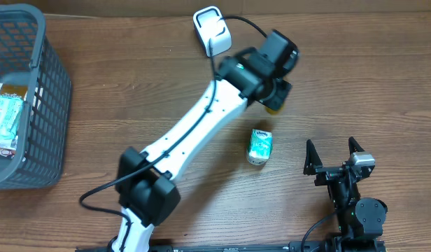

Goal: Scan the item barcode
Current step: 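Lift the yellow bottle out and carry it toward the scanner, then set the yellow bottle upright on the table and release it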

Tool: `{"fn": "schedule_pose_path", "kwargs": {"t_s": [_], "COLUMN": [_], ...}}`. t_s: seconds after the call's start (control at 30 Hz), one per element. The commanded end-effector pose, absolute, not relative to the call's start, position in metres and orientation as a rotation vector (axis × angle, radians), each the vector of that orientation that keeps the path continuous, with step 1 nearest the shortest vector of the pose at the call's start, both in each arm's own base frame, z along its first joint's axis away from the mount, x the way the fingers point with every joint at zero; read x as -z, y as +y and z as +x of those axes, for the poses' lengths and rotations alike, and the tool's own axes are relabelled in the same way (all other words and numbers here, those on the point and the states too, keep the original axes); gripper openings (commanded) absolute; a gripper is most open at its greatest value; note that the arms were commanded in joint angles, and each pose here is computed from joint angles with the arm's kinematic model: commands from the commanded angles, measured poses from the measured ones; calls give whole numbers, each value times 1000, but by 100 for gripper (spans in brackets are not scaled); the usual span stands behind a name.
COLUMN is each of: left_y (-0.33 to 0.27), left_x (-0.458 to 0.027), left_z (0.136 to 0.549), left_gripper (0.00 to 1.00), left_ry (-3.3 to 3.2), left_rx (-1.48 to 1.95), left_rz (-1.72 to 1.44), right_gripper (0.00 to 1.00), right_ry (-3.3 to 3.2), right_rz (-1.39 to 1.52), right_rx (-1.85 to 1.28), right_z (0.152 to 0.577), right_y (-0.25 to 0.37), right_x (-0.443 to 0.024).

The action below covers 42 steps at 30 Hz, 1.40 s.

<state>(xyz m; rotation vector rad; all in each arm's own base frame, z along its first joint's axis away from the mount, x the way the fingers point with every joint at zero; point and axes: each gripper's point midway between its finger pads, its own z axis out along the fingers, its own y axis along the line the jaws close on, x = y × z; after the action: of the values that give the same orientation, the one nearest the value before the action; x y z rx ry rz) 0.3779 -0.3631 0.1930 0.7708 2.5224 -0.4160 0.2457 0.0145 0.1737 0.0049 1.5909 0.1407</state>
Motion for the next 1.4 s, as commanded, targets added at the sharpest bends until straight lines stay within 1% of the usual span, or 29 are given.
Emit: {"fn": "schedule_pose_path", "kwargs": {"t_s": [0.0,0.07,0.17,0.2,0.3,0.53,1.0,1.17,1.2,1.3,1.37], "left_y": [-401,-412,-419,-418,-419,-438,-432,-432,-433,-433,-434], "left_x": [-176,-171,-166,-161,-153,-108,-105,-104,-104,-104,-106], "left_z": [368,365,361,361,361,369,376,376,376,375,376], "left_gripper": [40,38,38,37,36,38,43,63,73,91,97], "left_ry": [2528,2543,2560,2564,2559,2565,2544,2545,2547,2549,2546], "left_rx": [448,447,414,361,305,285,234,233,238,241,244], "left_rz": [729,641,504,388,296,300,258,259,260,263,262], "right_gripper": [100,100,100,100,100,100,100,100,100,100,100], "right_ry": [1590,1590,1590,1590,1590,1590,1590,1590,1590,1590,1590], "right_rz": [4,3,3,3,3,4,3,3,3,3,3], "right_rx": [-131,-131,-131,-131,-131,-131,-131,-131,-131,-131,-131], "right_z": [246,246,246,246,246,246,246,246,246,246,246], "right_y": [13,13,13,13,13,13,13,13,13,13,13], "right_x": [-171,-171,-171,-171,-171,-171,-171,-171,-171,-171,-171]}}
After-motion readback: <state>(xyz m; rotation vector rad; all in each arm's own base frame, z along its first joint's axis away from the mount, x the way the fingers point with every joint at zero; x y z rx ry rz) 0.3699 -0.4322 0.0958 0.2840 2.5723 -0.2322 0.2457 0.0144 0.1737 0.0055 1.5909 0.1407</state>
